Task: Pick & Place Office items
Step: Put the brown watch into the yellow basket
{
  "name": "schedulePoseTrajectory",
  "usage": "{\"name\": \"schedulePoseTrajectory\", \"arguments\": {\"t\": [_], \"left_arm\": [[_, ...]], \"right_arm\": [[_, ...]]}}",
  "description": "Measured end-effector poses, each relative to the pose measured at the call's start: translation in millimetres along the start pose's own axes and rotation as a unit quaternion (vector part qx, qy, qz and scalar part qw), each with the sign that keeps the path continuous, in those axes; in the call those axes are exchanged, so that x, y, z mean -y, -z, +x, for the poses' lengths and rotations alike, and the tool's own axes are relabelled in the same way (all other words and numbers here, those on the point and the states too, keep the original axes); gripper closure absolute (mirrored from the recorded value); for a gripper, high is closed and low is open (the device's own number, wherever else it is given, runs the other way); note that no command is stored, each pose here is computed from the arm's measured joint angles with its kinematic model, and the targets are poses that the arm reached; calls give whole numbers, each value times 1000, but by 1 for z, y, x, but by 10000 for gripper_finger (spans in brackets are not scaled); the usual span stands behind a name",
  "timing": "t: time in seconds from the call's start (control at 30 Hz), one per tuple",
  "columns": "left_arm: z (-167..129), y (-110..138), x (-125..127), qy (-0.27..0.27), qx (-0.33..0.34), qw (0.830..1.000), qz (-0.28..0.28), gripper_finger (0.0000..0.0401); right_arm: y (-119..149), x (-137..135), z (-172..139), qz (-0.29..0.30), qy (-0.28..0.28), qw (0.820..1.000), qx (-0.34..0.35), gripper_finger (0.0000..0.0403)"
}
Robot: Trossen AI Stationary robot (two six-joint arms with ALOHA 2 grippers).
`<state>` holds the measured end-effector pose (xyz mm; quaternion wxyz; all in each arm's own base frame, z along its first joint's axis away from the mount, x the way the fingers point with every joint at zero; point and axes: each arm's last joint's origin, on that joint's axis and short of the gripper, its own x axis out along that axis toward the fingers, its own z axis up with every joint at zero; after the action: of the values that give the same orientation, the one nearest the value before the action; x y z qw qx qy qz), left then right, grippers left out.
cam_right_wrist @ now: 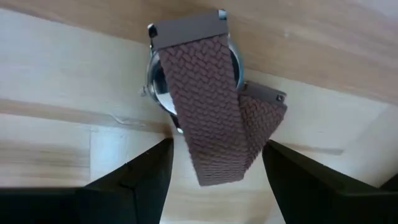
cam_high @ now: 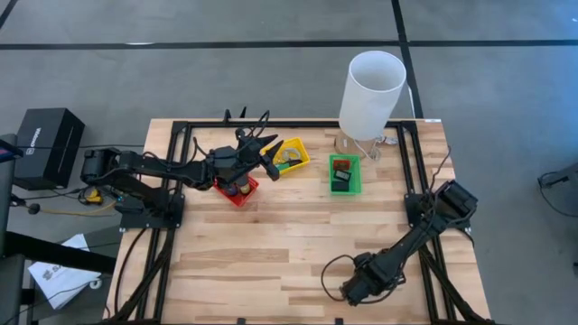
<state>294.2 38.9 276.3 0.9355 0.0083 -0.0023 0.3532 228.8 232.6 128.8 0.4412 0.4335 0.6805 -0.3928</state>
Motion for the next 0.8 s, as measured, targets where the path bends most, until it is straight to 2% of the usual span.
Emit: {"name": "schedulePoseTrajectory", "arguments": {"t": [0.33, 0.67, 0.8], "left_arm": [[0, 0, 0, 0, 0, 1000, 0, 290], [0, 0, 0, 0, 0, 1000, 0, 290], [0, 0, 0, 0, 0, 1000, 0, 290]], "right_arm": [[-1, 1, 1, -24, -7, 999, 25, 174], [-1, -2, 1, -64, -23, 997, 39, 278], [-2, -3, 1, -81, -27, 995, 51, 306]]}}
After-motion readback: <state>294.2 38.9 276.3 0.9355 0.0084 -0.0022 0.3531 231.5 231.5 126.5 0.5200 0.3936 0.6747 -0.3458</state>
